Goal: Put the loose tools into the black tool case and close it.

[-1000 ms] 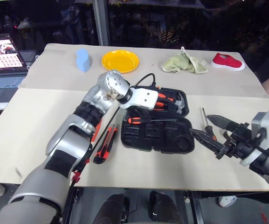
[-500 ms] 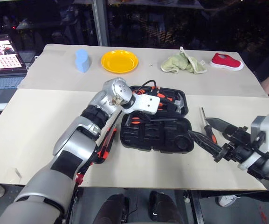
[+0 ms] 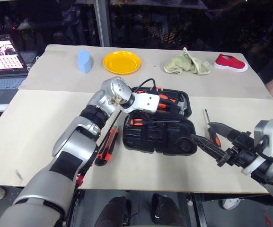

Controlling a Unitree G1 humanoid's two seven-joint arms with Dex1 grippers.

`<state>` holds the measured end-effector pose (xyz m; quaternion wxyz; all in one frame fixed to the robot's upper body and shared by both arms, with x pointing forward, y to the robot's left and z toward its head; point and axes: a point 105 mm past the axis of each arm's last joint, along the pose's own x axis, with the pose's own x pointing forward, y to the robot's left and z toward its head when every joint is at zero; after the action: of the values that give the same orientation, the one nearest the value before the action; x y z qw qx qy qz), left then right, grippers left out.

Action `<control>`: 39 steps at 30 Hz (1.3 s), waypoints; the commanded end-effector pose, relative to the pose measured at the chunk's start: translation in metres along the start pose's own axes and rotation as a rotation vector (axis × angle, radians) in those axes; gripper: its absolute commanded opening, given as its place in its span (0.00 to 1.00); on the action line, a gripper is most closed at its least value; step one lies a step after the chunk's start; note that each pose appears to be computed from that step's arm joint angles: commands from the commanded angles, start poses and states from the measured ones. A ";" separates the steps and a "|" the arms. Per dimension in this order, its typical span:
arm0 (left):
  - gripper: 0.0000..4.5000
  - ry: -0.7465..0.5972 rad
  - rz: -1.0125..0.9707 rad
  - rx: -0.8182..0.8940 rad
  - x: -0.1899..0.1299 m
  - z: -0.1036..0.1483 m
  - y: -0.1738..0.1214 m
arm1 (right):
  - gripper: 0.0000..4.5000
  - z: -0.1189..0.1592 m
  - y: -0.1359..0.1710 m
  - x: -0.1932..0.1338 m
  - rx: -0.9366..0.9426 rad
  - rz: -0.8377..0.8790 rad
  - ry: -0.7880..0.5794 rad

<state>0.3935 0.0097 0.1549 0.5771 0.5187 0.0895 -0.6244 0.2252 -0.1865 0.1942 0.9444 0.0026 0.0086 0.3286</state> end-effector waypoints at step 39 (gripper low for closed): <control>0.47 -0.553 -0.055 -0.486 -0.121 -0.003 -0.034 | 1.00 -0.005 -0.050 -0.087 -0.062 -0.395 0.124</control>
<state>0.3636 0.1109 0.2057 0.6983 0.1884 0.1216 -0.6798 0.1961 -0.2730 0.1755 0.9858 -0.0399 0.0757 0.1442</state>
